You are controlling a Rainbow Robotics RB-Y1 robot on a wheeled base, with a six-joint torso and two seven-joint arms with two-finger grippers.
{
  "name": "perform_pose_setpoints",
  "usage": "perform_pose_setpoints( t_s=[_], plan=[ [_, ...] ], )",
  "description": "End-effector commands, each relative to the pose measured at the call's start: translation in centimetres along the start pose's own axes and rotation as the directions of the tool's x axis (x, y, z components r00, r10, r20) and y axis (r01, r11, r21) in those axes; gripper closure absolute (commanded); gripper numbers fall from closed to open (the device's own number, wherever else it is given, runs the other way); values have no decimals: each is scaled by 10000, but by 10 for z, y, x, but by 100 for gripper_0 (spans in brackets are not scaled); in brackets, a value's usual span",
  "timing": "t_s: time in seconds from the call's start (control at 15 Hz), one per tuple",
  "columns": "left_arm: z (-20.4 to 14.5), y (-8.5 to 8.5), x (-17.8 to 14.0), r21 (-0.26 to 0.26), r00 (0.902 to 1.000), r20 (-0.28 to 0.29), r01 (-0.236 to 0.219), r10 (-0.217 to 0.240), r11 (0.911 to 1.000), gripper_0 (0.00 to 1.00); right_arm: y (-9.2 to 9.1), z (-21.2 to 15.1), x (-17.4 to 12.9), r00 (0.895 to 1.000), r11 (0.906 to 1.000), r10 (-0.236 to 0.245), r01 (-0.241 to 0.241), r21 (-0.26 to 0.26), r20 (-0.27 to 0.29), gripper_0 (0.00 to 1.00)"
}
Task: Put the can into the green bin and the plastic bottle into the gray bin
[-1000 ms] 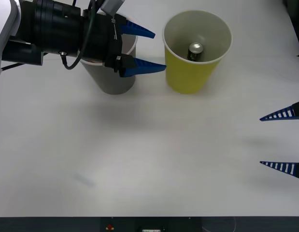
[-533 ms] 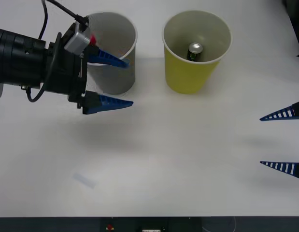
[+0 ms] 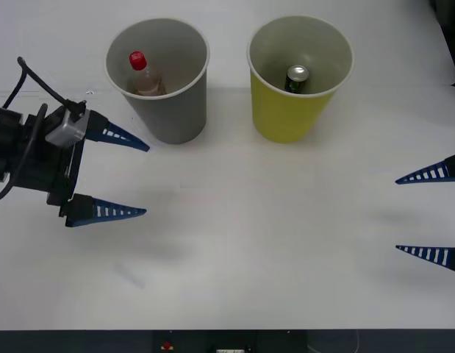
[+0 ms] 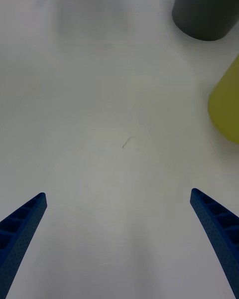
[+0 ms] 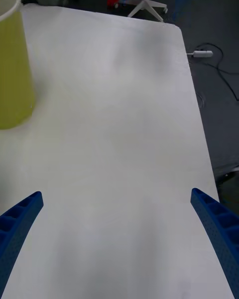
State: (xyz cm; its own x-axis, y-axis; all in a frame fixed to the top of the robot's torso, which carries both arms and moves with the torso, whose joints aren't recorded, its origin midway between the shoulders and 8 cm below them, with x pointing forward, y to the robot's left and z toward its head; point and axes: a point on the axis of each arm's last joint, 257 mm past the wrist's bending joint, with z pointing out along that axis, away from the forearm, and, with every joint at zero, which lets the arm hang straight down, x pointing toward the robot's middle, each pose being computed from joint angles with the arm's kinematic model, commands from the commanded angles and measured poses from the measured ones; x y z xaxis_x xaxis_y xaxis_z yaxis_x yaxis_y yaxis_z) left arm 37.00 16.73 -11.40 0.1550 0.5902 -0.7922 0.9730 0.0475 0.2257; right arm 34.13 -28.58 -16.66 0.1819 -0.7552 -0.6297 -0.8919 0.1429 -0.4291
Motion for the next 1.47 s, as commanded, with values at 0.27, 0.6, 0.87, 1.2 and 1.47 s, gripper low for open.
perform_pose_setpoints(
  t_s=[0.27,0.6,0.87,1.2,1.47],
  plan=[
    [-22,-19,34,55,9990,-446,-43,45,10000,0,0,0,0,10000,10000,0,0,0,0,0],
    [-44,-24,57,-107,9939,-1102,-100,87,9999,0,0,0,0,10000,10000,0,0,0,0,0],
    [-56,-27,73,-134,9905,-1353,-250,230,9996,0,0,0,0,10000,10000,0,0,0,0,0],
    [-61,-33,84,29,9911,-1320,-188,190,9998,0,0,0,0,10000,10000,0,0,0,0,0],
    [-58,-29,81,-159,9933,-1120,-291,271,9994,0,0,0,0,10000,10000,0,0,0,0,0]
  ],
)
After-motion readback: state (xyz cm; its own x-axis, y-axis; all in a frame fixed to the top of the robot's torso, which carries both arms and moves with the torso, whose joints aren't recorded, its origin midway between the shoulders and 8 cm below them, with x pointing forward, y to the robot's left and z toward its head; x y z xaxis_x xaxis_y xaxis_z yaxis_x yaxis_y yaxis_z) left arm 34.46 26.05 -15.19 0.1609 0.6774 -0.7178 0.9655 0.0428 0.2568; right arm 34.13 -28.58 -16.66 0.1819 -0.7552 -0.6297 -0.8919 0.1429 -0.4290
